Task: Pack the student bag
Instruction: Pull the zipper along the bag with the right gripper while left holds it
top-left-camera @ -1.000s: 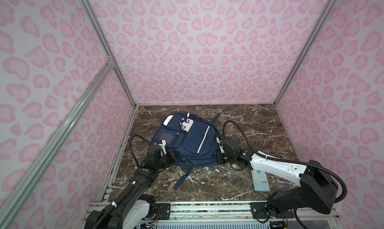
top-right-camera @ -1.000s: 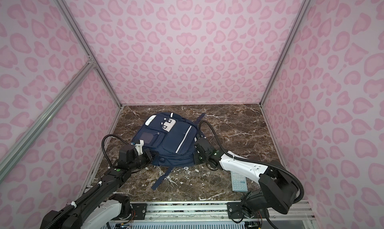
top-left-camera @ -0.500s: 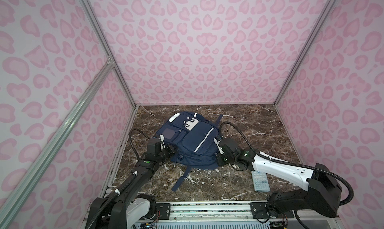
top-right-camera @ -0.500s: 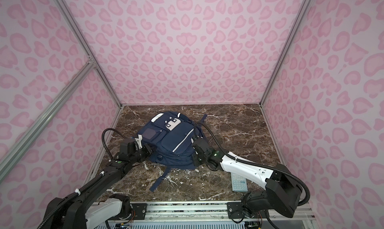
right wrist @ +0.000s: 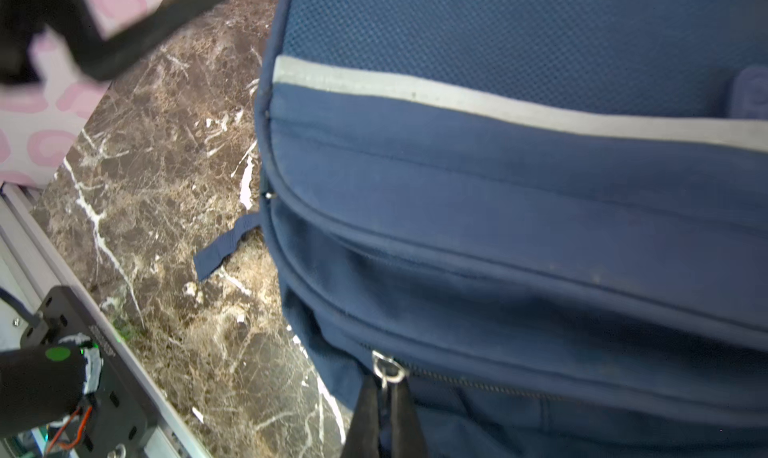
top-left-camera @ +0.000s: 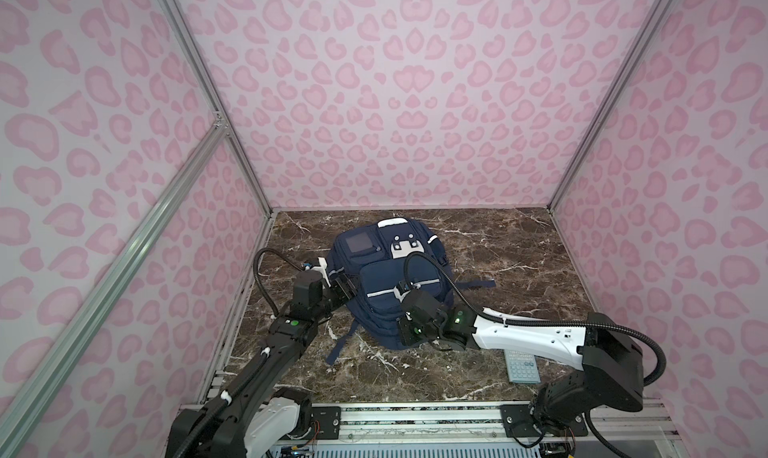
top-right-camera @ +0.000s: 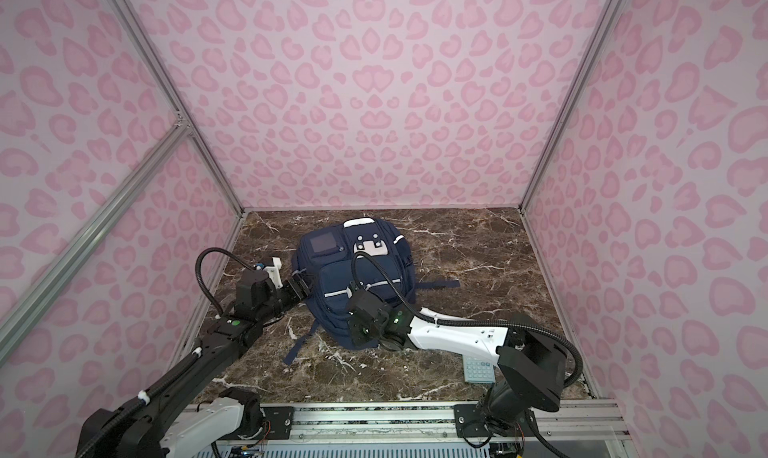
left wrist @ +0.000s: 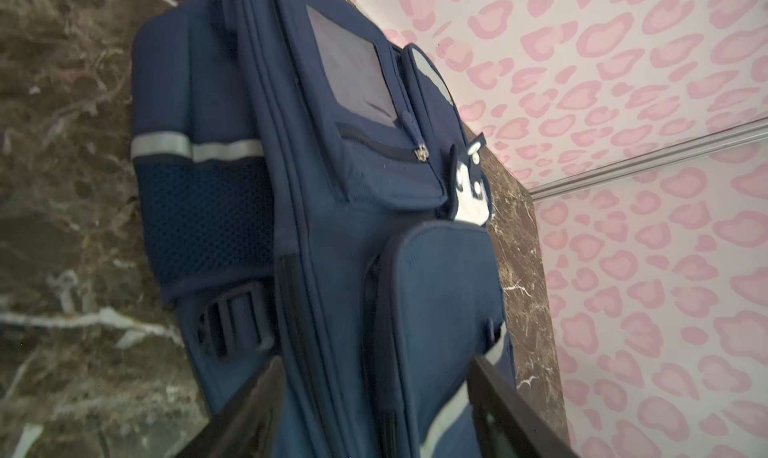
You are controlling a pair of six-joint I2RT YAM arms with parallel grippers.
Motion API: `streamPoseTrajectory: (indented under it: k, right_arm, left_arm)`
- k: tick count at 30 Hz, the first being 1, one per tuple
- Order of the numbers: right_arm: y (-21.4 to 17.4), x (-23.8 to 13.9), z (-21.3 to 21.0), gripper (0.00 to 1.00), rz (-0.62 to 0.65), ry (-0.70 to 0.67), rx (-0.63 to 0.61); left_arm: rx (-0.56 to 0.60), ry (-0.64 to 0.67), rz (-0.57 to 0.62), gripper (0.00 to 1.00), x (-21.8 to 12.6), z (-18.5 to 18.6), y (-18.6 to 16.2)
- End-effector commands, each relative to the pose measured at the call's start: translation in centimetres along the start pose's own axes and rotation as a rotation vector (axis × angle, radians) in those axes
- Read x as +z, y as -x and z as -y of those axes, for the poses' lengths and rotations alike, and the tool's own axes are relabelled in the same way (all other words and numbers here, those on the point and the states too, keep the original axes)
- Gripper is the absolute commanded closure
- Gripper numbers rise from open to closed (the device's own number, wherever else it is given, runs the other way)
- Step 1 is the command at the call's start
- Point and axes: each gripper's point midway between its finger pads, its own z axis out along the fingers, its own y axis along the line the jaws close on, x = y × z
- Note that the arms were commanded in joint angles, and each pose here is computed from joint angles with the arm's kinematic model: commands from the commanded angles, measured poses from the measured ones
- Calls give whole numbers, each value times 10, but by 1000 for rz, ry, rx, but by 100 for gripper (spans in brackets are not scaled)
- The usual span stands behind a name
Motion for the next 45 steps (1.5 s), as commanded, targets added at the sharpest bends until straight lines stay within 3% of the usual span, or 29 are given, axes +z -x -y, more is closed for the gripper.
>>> streamPoseTrajectory:
  k: [1, 3, 8, 10, 11, 14, 15, 20, 28, 33, 36, 42, 45]
  right_arm:
    - [14, 5, -7, 100, 44, 7, 6]
    - [15, 7, -11, 100, 48, 15, -1]
    - [14, 5, -23, 100, 47, 65, 2]
    - [12, 6, -25, 100, 46, 63, -11]
    - [10, 6, -26, 100, 44, 61, -19]
    - [5, 4, -20, 100, 39, 39, -15]
    - [4, 2, -15, 100, 41, 29, -11]
    - [-12, -8, 48, 100, 23, -108, 46]
    - [-25, -30, 154, 100, 16, -306, 159]
    - [-23, -44, 188, 100, 16, -392, 189]
    - [-23, -47, 171, 100, 17, -330, 156]
    - [-32, -47, 95, 100, 25, -175, 19]
    - [-32, -36, 49, 100, 20, -39, -31]
  left_arm:
    - [-86, -63, -29, 27, -9, 8, -24]
    - [-127, -113, -33, 26, -8, 16, -33]
    - [-142, -100, -130, 26, 13, 13, -68]
    - [-148, -104, -143, 30, 21, 14, -75]
    - [-143, -99, -144, 39, 24, 15, -75]
    - [-111, -65, -128, 90, 27, 16, -70]
    - [-98, -44, -123, 97, 27, 14, -68]
    - [-47, -6, -132, 97, 16, 11, -63]
    - [-85, -9, -147, 97, -1, -12, -54]
    - [-71, 14, -134, 97, -4, -22, -37]
    - [-45, 53, -114, 97, 2, -25, -22]
    - [21, 100, -42, 92, 26, -14, 25]
    - [36, 98, -24, 74, 37, 0, 51]
